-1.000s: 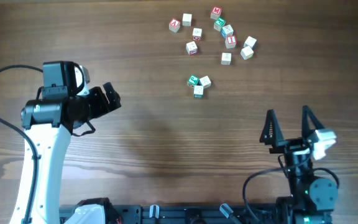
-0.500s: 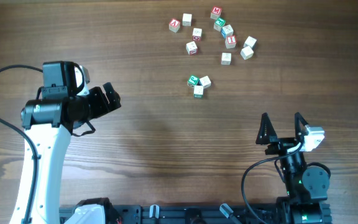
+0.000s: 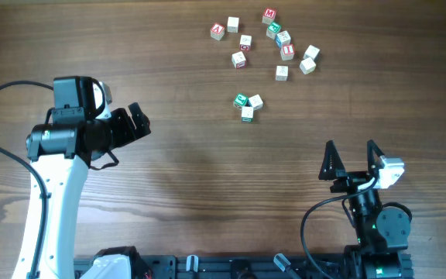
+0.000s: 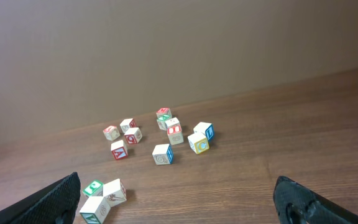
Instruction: Form a circle
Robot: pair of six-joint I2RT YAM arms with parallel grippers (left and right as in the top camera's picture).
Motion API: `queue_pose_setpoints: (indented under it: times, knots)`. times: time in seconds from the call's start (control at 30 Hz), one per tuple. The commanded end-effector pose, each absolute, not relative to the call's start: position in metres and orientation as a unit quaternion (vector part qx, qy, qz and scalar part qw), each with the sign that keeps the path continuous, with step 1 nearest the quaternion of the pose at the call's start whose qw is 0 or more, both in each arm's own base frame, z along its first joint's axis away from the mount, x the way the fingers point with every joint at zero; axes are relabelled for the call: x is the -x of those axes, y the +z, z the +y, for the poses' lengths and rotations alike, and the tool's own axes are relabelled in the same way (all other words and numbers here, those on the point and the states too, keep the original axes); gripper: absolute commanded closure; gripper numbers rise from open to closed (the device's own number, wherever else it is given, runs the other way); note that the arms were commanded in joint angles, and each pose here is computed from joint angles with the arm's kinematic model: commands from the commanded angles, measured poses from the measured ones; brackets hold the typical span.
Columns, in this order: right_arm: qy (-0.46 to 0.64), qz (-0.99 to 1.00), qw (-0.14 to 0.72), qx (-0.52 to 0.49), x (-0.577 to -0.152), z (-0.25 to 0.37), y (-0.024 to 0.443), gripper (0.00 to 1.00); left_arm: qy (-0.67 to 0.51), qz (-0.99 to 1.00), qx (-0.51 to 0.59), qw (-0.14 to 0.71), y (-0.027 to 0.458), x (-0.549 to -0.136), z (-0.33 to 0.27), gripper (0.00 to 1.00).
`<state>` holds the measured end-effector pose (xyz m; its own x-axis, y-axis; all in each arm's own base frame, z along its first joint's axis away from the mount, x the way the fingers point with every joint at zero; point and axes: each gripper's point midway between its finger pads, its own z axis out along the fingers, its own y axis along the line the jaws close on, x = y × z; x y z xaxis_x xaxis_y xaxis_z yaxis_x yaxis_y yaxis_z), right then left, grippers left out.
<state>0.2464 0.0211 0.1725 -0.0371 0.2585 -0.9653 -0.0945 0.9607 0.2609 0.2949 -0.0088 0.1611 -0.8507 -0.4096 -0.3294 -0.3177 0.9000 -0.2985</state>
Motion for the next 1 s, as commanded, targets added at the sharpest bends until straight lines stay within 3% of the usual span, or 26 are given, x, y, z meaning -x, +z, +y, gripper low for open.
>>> queue_pose_setpoints:
  times: [0.0,0.5,0.73,0.8,0.97]
  knots:
    - [0.131,0.704,0.696,-0.056,-0.246,0.022,0.175,0.0,-0.116,0.955,0.183,0.201,0.163,-0.294,-0.007,0.0]
    - [0.131,0.704,0.696,-0.056,-0.246,0.022,0.175,0.0,-0.057,0.954,0.198,0.219,0.162,-0.297,0.014,0.0]
    - [0.131,0.704,0.696,-0.056,-0.246,0.022,0.175,0.0,-0.163,0.879,0.127,0.429,0.221,-0.357,-0.013,0.0]
    - [0.131,0.704,0.696,-0.056,-0.246,0.022,0.175,0.0,-0.183,0.834,0.097,0.511,0.236,-0.347,-0.02,0.0]
    - [0.131,0.704,0.696,-0.056,-0.246,0.022,0.175,0.0,-0.165,0.81,0.1,0.554,0.213,-0.302,-0.016,0.0]
